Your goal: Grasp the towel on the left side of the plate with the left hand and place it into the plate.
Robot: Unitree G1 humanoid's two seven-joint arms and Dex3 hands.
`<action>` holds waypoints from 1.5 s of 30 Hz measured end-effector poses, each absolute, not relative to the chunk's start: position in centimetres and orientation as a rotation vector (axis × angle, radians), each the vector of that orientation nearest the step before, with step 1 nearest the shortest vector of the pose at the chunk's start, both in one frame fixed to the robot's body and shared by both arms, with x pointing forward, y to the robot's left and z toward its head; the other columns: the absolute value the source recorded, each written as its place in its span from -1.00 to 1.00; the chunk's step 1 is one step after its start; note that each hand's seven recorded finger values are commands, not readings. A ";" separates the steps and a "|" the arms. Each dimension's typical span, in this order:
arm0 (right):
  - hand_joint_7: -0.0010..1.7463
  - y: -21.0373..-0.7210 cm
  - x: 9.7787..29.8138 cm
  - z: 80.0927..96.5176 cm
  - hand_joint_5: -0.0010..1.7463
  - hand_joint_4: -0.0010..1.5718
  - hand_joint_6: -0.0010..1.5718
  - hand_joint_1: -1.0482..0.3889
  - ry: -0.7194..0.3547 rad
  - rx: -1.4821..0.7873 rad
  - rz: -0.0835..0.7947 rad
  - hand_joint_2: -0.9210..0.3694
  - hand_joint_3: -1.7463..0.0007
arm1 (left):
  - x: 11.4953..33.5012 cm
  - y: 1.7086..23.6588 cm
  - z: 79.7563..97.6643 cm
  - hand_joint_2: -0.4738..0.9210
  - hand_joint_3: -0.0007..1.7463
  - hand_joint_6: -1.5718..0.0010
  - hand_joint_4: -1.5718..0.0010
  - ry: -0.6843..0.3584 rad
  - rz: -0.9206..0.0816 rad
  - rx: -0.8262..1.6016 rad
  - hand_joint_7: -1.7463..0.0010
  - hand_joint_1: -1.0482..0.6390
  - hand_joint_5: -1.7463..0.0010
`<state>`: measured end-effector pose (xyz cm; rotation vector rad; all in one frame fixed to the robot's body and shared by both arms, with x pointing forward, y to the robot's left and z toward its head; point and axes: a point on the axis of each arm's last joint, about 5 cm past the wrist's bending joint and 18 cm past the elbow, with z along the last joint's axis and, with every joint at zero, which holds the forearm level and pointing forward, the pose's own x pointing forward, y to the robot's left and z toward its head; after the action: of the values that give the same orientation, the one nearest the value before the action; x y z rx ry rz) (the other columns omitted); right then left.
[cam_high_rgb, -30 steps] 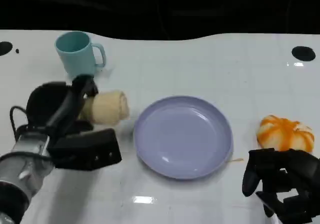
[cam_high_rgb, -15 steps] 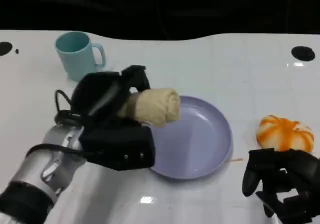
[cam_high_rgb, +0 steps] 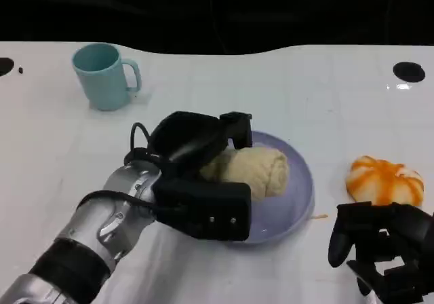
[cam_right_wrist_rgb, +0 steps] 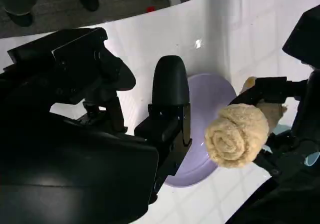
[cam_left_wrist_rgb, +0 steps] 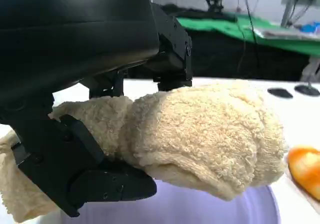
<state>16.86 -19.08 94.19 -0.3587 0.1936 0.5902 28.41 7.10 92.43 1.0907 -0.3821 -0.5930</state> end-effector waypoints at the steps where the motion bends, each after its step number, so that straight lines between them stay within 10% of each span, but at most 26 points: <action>1: 0.64 -19.1 16.9 94.2 0.93 -0.15 -0.17 0.59 0.194 -0.359 0.590 -0.60 -0.13 | 28.4 7.1 92.5 0.98 -0.78 0.30 0.51 -0.361 -0.613 1.091 0.85 -0.14 0.02; 7: 0.64 -19.1 16.9 94.2 0.93 -0.16 -0.17 0.60 0.194 -0.359 0.591 -0.60 -0.12 | 28.4 7.2 93.1 1.00 -0.90 0.95 0.97 -0.299 -0.690 1.135 1.00 -0.55 0.61; 17: 0.64 -19.1 16.9 94.2 0.92 -0.16 -0.18 0.59 0.194 -0.360 0.593 -0.60 -0.12 | 27.9 8.5 93.7 1.00 -0.86 0.92 0.93 -0.323 -0.676 1.164 0.97 -0.71 0.66; 28: 0.63 -19.0 16.9 94.3 0.92 -0.17 -0.18 0.60 0.191 -0.362 0.596 -0.63 -0.09 | 25.7 12.7 95.0 1.00 -0.68 0.47 0.29 -0.173 -0.646 0.726 0.84 -0.21 0.32; 32: 0.63 -18.9 16.9 94.3 0.92 -0.16 -0.18 0.61 0.190 -0.362 0.597 -0.62 -0.10 | 24.2 14.3 94.9 1.00 -0.62 0.02 0.00 -0.095 -0.598 0.496 0.67 -0.03 0.13; 34: 0.63 -18.9 17.0 94.3 0.91 -0.16 -0.18 0.60 0.188 -0.362 0.598 -0.62 -0.10 | 23.4 14.9 94.8 0.82 -0.27 -0.23 -0.02 -0.063 -0.567 0.396 0.62 0.09 -0.16; 38: 0.63 -18.9 17.0 94.3 0.92 -0.16 -0.17 0.60 0.187 -0.361 0.599 -0.62 -0.11 | 21.5 15.9 93.8 0.50 0.27 -0.23 0.00 0.000 -0.527 0.251 0.15 0.15 -0.58; 45: 0.63 -18.9 17.0 94.3 0.91 -0.15 -0.17 0.59 0.188 -0.360 0.599 -0.60 -0.12 | 18.5 16.9 93.6 0.36 0.55 -0.04 -0.05 0.133 -0.461 0.099 -0.66 0.16 -0.99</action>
<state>17.01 -18.94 94.30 -0.3599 0.1877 0.5990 18.55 16.94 93.62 0.0992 0.1334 -0.4610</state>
